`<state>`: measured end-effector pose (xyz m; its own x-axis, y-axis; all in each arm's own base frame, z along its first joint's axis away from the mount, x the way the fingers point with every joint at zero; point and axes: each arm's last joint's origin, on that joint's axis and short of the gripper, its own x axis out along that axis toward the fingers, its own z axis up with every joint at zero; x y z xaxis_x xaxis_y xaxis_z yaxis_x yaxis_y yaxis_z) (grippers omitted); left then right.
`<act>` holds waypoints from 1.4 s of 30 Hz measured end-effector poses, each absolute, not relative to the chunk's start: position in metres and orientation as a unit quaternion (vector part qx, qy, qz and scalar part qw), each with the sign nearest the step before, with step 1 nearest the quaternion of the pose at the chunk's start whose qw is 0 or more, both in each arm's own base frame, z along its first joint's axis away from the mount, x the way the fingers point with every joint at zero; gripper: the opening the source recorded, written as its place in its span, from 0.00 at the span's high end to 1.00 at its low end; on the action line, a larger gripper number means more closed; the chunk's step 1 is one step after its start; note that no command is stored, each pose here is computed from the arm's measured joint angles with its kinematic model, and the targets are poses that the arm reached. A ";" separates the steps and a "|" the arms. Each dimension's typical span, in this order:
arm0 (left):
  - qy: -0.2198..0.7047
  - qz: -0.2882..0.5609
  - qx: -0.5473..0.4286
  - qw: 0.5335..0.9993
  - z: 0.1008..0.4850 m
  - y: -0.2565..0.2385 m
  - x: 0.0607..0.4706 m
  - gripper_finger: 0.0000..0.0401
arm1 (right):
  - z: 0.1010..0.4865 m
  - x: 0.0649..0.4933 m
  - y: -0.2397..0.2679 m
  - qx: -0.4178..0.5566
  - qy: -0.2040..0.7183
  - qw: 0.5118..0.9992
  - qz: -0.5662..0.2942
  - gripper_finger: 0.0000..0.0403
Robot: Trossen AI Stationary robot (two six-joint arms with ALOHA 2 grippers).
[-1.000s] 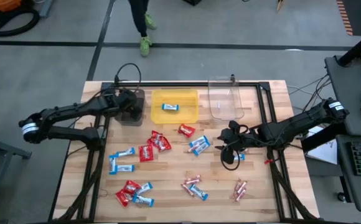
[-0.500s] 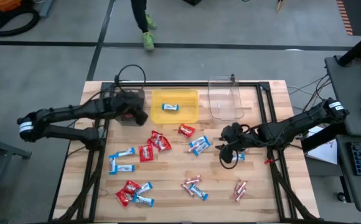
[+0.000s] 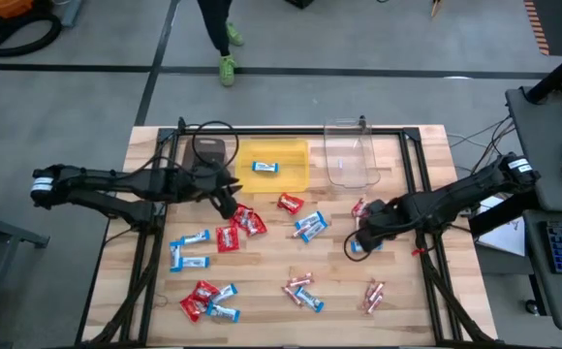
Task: Sort candy
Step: Put the orange candy into the transparent bin
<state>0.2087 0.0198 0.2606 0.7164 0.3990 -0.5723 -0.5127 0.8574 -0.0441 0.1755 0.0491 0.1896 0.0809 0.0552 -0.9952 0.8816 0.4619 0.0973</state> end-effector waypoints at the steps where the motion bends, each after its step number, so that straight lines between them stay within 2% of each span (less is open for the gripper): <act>1: 0.283 0.247 -0.098 0.922 0.261 0.020 0.209 0.79 | 0.189 0.173 0.048 0.392 0.599 0.605 -0.349 0.50; 5: 0.283 0.246 -0.084 0.923 0.261 0.020 0.209 0.79 | 0.188 0.168 0.048 0.386 0.623 0.571 -0.370 0.50; 14: 0.278 0.236 -0.050 0.930 0.267 0.021 0.212 0.79 | 0.169 0.154 0.044 0.371 0.632 0.535 -0.420 0.50; 27: 0.258 0.261 -0.005 0.930 0.271 0.023 0.214 0.79 | 0.147 0.147 0.040 0.407 0.577 0.533 -0.467 0.50; 35: 0.260 0.261 -0.004 0.930 0.271 0.023 0.213 0.79 | 0.144 0.146 0.039 0.411 0.565 0.535 -0.475 0.50; 39: 0.264 0.261 -0.003 0.929 0.270 0.023 0.213 0.79 | 0.153 0.153 0.041 0.393 0.590 0.561 -0.428 0.50; 42: 0.264 0.261 -0.003 0.929 0.270 0.023 0.213 0.79 | 0.161 0.160 0.042 0.335 0.627 0.610 -0.351 0.50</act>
